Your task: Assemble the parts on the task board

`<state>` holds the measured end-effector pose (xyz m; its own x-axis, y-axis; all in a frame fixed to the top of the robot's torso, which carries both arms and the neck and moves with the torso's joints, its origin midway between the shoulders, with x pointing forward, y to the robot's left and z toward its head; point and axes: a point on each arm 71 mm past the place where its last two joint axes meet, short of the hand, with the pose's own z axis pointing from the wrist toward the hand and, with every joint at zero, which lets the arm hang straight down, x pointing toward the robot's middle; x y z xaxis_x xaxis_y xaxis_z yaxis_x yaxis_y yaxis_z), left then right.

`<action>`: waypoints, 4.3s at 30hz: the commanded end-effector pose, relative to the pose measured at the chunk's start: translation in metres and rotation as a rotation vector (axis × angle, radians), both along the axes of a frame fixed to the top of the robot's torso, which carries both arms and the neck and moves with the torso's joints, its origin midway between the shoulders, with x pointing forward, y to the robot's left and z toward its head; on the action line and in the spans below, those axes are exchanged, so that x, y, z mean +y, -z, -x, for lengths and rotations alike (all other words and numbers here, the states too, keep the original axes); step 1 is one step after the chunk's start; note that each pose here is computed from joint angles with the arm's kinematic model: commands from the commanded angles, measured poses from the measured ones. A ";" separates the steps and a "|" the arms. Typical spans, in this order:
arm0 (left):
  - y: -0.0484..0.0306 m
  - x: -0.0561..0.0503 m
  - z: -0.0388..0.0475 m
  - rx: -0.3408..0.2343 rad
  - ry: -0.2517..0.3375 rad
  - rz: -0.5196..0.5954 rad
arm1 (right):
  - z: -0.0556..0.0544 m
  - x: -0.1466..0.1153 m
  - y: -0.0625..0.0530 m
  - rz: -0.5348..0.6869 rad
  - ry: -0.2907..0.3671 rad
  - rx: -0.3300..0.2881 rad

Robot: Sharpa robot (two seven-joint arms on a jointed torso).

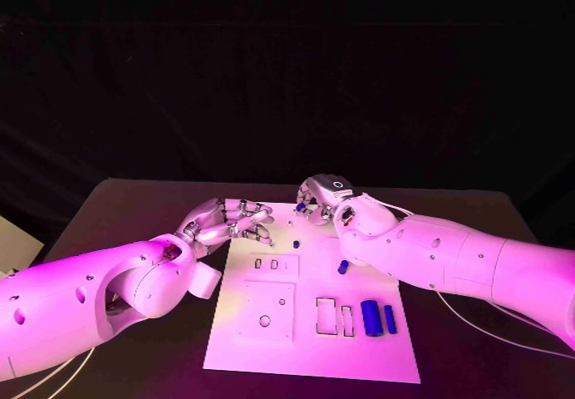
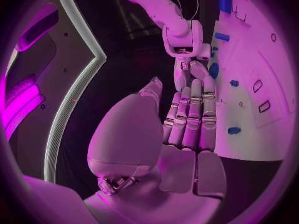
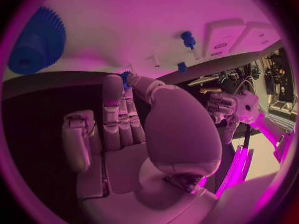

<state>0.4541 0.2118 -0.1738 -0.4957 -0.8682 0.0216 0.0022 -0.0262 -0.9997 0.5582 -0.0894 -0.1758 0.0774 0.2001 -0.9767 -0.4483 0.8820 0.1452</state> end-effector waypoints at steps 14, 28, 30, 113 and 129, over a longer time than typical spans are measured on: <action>-0.0023 -0.001 -0.0008 -0.009 0.005 0.009 | 0.003 0.007 0.001 0.001 -0.030 0.012; -0.0018 0.000 -0.0019 -0.007 0.002 0.007 | 0.005 0.009 0.001 0.001 -0.036 0.017; -0.0018 0.000 -0.0019 -0.007 0.003 0.007 | 0.005 0.010 0.002 0.006 -0.038 0.023; 0.0046 0.012 -0.0120 0.014 -0.027 -0.003 | 0.001 -0.116 -0.008 -0.069 0.101 0.280; 0.0047 0.011 -0.0117 0.016 -0.024 -0.002 | -0.002 -0.098 0.000 -0.050 0.109 0.300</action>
